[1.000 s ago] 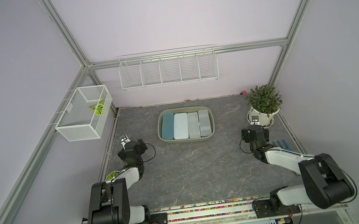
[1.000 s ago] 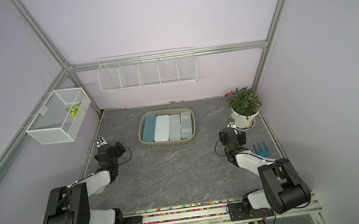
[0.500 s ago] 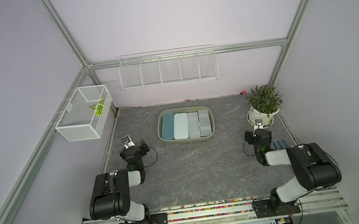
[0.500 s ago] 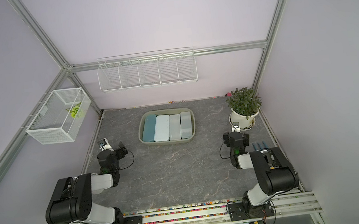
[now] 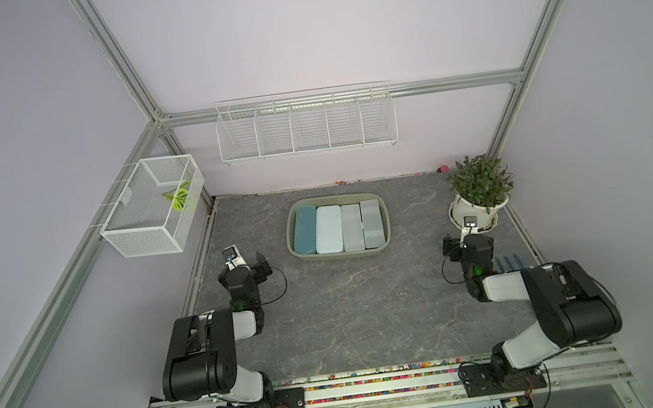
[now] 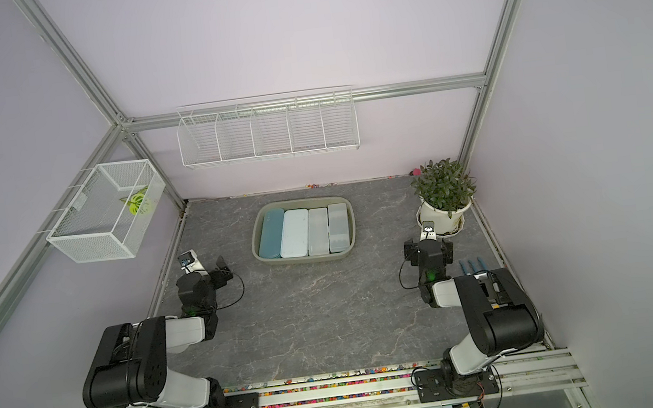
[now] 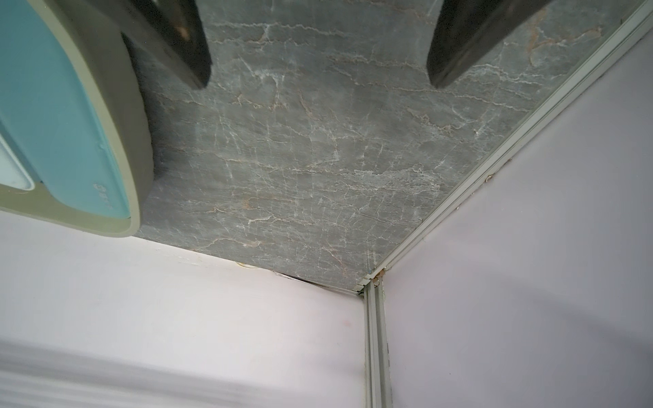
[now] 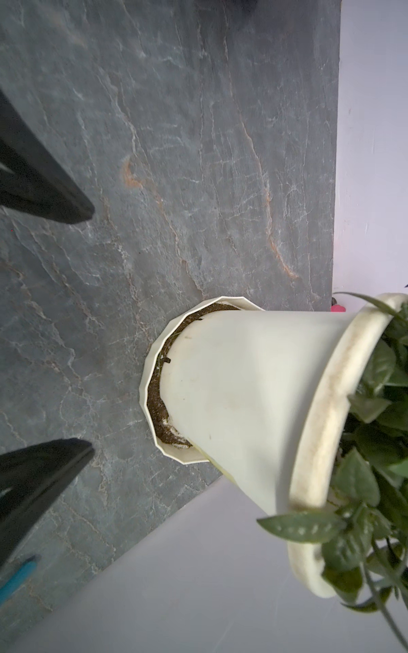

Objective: Put the pencil case into the storage box
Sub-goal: Reset both arms

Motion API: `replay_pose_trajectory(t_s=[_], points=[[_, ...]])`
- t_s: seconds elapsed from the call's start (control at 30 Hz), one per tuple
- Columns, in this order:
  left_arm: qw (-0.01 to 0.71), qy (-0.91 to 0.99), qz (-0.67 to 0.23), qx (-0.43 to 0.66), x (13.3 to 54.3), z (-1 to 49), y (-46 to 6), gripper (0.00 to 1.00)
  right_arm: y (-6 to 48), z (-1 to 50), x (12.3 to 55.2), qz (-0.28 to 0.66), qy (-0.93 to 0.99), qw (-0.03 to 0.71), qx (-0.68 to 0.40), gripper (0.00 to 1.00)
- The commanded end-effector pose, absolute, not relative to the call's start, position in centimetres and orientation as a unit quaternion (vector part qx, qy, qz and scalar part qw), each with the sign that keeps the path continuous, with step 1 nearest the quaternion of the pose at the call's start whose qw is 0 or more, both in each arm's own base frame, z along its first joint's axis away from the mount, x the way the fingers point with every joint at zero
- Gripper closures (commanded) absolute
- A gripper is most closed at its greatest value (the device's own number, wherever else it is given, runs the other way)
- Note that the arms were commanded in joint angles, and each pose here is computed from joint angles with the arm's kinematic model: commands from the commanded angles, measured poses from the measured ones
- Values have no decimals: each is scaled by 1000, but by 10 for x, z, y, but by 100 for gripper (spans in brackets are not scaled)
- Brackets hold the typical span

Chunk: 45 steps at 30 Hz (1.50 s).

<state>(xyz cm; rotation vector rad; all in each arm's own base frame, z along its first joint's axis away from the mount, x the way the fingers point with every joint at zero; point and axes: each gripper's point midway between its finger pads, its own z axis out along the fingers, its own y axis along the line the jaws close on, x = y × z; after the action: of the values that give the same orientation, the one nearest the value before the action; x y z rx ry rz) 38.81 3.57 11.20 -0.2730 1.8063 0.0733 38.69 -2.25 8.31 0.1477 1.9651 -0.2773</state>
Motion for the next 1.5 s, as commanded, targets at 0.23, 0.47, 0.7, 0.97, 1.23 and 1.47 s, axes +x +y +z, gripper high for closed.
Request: replay_pose_trajectory(t_s=[0.23, 0.47, 0.7, 0.97, 1.23, 1.47], points=[[622, 775, 31, -108, 391, 121, 33, 0, -24, 93, 389, -113, 819, 558, 70, 1], [621, 775, 31, -108, 391, 121, 33, 0, -24, 93, 389, -113, 819, 558, 70, 1], [622, 775, 30, -108, 391, 121, 33, 0, 10, 90, 394, -28, 829, 558, -24, 1], [621, 776, 31, -108, 391, 121, 33, 0, -10, 91, 395, -57, 831, 553, 24, 1], [621, 776, 31, -109, 391, 121, 33, 0, 0, 90, 394, -25, 830, 557, 3, 1], [621, 776, 31, -108, 391, 121, 33, 0, -14, 90, 392, -52, 829, 556, 37, 1]])
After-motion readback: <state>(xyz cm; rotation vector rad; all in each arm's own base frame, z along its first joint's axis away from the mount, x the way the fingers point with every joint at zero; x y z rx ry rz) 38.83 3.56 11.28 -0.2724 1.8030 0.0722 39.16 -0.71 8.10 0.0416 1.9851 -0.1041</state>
